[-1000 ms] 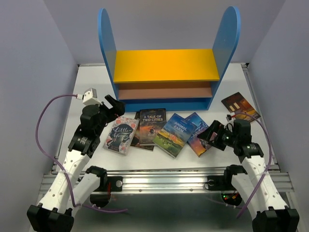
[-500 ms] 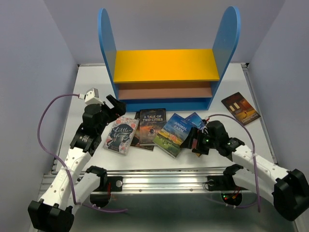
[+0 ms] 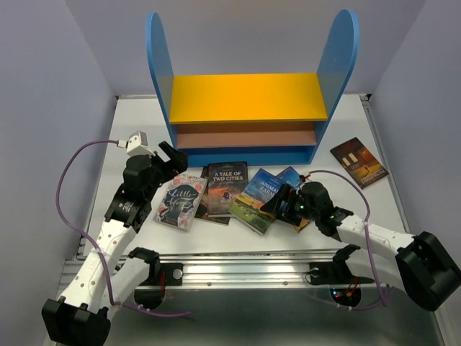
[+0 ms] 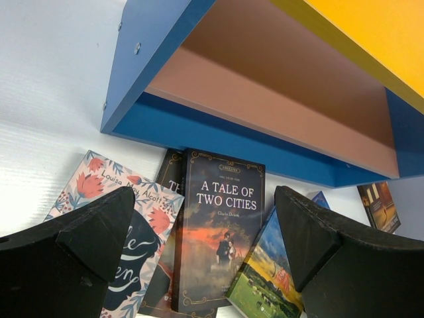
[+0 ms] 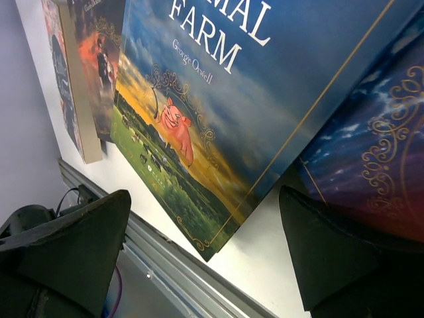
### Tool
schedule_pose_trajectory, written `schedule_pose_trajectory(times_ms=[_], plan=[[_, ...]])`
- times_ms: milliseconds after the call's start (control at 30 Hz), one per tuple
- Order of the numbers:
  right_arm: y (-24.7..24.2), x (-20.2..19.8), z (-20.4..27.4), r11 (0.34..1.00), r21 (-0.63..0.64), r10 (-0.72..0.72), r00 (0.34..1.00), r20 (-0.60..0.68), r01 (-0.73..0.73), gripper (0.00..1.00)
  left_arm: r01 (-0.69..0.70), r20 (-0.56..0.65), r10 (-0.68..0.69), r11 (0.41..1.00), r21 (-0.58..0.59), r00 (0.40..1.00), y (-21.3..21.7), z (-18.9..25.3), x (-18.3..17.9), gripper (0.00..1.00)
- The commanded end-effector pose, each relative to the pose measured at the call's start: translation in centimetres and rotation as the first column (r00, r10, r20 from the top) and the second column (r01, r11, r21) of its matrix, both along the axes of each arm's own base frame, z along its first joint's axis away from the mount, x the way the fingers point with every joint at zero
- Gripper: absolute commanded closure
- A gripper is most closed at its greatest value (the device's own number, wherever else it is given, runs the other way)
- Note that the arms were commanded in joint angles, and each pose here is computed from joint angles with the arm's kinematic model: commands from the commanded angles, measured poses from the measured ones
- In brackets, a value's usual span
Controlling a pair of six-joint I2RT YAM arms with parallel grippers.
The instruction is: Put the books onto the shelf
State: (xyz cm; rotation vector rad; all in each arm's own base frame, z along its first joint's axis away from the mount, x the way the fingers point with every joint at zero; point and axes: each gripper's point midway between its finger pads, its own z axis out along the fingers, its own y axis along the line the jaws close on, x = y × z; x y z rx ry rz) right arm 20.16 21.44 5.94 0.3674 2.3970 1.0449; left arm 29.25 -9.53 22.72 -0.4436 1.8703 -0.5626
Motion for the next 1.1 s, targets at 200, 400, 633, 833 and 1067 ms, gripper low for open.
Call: schedule_pose_trajectory(times_ms=[200, 400, 633, 833, 1067], plan=[[-0.4, 2.5, -1.1, 0.981, 0.026, -0.192, 0.979, 0.067, 0.191, 0.12, 0.023, 0.033, -0.022, 1.000, -0.012, 0.999, -0.5, 0.6, 0.2, 0.01], [-1.2, 3.2, -2.5, 0.957, 0.022, -0.289, 0.957, 0.038, 0.288, 0.18, 0.047, 0.044, -0.047, 0.999, -0.009, 0.998, -0.9, 1.1, 0.2, 0.01], [-1.4, 3.1, -3.7, 0.946, 0.054, -0.322, 0.947, 0.016, 0.320, 0.42, 0.055, 0.057, -0.054, 0.998, -0.018, 0.997, -1.1, 1.7, 0.2, 0.01], [-1.3, 3.2, -3.6, 0.959, 0.023, -0.284, 0.957, 0.053, 0.283, 0.83, 0.065, 0.064, -0.064, 0.998, -0.016, 0.996, -1.3, 1.9, 0.2, 0.01], [-0.2, 3.8, 0.5, 0.982, 0.045, -0.188, 0.961, 0.204, 0.182, 0.99, 0.159, 0.129, -0.150, 0.985, -0.063, 0.980, -3.0, 3.0, 0.0, 0.01]])
